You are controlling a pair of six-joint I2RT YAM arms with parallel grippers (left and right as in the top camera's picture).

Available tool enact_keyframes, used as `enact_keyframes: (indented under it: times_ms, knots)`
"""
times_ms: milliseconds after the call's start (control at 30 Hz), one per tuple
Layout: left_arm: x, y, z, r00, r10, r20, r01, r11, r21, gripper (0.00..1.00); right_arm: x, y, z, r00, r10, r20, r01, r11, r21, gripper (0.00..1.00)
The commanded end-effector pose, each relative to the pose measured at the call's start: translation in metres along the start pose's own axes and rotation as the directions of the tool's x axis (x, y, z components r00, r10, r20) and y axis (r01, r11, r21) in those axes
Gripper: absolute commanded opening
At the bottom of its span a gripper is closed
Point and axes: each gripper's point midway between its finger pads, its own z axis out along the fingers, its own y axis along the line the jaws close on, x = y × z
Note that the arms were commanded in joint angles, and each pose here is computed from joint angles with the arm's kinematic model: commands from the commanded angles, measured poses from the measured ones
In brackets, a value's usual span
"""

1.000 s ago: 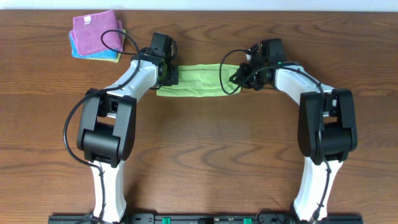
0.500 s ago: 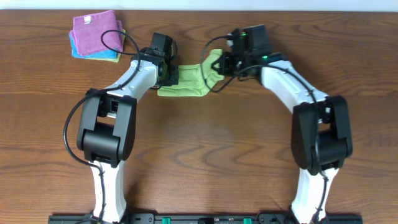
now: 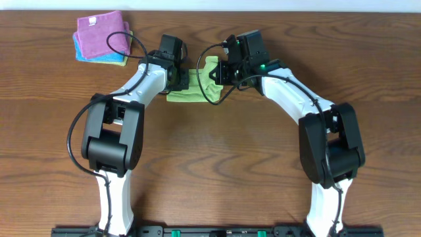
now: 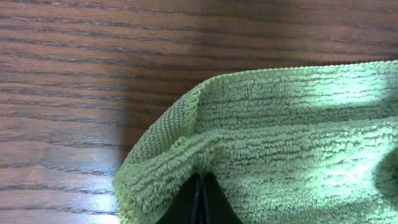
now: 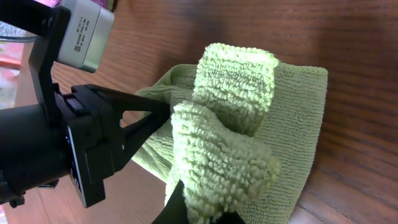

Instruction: Fold the cloth

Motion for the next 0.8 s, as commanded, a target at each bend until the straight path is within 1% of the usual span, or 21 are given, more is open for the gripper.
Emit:
enact_keyframes:
  times_ms: [0,133,200,267,367,467,567,767]
  knots:
    - [0.006,-0.001,-0.006,1.0,-0.018,-0.025,0.018,1.0,0.012,0.06,-0.01,0.007,-0.009,1.0,0.003,0.029,-0.003,1.0,-0.006,0.02]
    - [-0.029,-0.002,-0.053,0.995,-0.032,0.097,0.028,0.999,0.037,0.06,-0.01,0.007,-0.009,1.0,0.006,0.029,-0.006,1.0,-0.006,0.02]
    - [-0.047,0.002,-0.084,0.984,-0.045,0.171,0.037,0.998,0.047,0.06,-0.01,0.007,-0.009,1.0,0.006,0.029,-0.006,1.0,-0.006,0.02]
    - [-0.061,0.009,-0.118,0.969,-0.065,0.238,0.053,0.997,0.056,0.06,-0.011,0.008,-0.009,0.999,0.011,0.03,-0.011,1.0,-0.007,0.01]
    - [-0.07,0.025,-0.162,0.947,-0.099,0.306,0.085,0.995,0.06,0.06,-0.012,0.012,-0.007,0.999,0.0,0.038,0.001,1.0,-0.016,0.02]
    - [-0.07,0.042,-0.197,0.929,-0.134,0.344,0.123,0.991,0.055,0.06,-0.015,0.021,-0.005,0.998,-0.023,0.055,0.025,0.999,-0.032,0.02]
    - [-0.061,0.062,-0.222,0.922,-0.171,0.349,0.166,0.985,0.042,0.06,-0.014,0.03,0.0,0.997,-0.046,0.064,0.049,0.998,-0.048,0.02]
    - [-0.043,0.083,-0.243,0.921,-0.212,0.327,0.218,0.976,0.018,0.06,0.002,0.052,0.025,0.994,-0.096,0.044,0.099,0.991,-0.085,0.01]
